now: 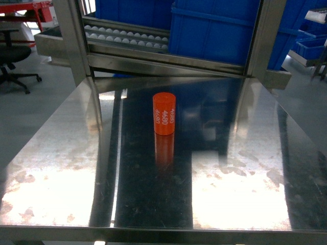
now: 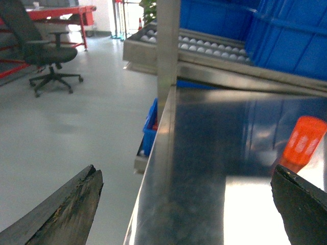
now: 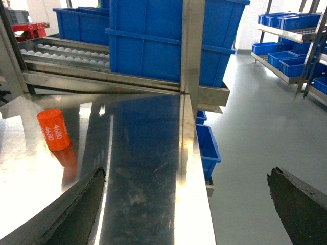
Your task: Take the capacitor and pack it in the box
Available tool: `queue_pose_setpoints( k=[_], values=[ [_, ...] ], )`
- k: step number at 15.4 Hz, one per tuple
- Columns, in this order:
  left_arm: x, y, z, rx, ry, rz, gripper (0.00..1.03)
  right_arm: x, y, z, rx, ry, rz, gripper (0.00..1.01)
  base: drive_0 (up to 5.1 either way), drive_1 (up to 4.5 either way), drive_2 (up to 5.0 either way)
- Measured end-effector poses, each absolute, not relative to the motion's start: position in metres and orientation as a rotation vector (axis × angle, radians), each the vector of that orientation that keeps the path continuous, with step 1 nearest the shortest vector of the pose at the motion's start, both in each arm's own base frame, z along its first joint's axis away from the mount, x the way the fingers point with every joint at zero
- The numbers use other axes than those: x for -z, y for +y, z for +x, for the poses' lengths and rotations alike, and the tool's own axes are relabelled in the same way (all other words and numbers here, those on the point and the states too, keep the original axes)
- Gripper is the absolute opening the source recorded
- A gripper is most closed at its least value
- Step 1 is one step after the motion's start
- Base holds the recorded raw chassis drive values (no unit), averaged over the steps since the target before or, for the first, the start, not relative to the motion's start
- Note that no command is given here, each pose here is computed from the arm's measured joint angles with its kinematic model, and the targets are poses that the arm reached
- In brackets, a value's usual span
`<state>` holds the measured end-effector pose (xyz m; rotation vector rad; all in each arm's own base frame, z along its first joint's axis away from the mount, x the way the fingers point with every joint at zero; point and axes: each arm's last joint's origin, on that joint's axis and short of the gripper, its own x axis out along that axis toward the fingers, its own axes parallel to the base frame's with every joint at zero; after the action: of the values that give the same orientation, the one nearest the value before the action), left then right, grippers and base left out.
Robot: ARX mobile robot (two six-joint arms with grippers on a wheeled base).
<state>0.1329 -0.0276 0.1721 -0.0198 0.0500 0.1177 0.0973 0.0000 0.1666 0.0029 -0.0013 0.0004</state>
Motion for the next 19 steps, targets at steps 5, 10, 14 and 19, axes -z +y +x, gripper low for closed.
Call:
queue_pose_setpoints(
  k=[5, 10, 14, 19],
  values=[
    [-0.193, -0.114, 0.302, 0.103, 0.012, -0.015, 0.98, -0.167, 0.0, 0.097, 0.0, -0.002, 0.003, 0.98, 0.0, 0.0, 0.0],
    [-0.155, -0.185, 0.386, 0.229, 0.08, 0.023, 0.98, -0.167, 0.0, 0.097, 0.0, -0.002, 0.002, 0.98, 0.0, 0.0, 0.0],
    [-0.115, -0.198, 0.407, 0.249, 0.133, 0.09, 0.98, -0.167, 0.0, 0.097, 0.0, -0.002, 0.003, 0.98, 0.0, 0.0, 0.0],
    [-0.058, -0.207, 0.441, 0.232, 0.184, 0.11, 0.98, -0.167, 0.0, 0.097, 0.0, -0.001, 0.003, 0.98, 0.0, 0.0, 0.0]
  ],
)
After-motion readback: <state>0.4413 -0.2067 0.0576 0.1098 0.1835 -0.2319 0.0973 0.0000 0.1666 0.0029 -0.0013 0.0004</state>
